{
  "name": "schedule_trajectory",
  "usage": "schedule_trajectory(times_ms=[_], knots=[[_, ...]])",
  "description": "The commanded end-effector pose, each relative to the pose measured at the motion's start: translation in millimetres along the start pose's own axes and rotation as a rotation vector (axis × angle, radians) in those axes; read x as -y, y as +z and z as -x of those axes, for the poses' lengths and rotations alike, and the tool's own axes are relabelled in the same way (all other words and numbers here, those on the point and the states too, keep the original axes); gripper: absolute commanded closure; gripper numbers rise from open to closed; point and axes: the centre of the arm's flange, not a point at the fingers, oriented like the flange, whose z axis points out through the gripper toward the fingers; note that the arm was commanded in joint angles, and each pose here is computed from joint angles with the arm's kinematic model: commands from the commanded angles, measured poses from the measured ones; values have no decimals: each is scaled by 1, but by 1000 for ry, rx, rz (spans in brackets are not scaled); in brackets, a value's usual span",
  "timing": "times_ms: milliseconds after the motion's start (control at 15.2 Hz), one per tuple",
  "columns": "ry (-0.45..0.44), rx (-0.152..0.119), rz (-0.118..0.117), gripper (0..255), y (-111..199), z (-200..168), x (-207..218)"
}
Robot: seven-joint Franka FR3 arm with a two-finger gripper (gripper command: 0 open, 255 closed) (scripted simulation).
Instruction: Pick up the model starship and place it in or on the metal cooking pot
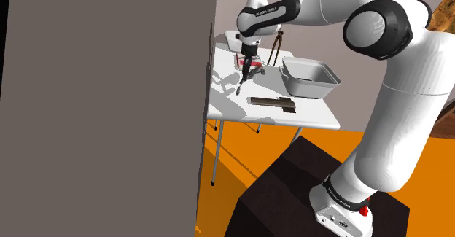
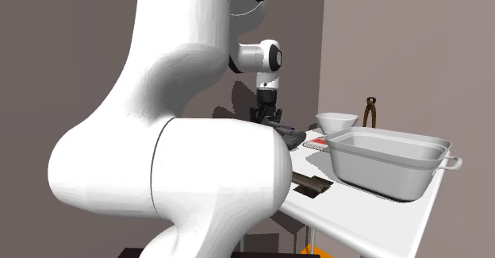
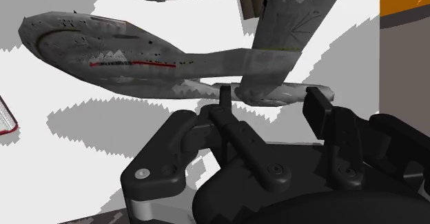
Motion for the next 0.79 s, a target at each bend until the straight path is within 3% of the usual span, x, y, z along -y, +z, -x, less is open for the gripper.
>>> schedule_trajectory(times_ms=[0,726], knots=[[0,0,0,255,-11,0,0],[0,0,0,255,-68,4,5]])
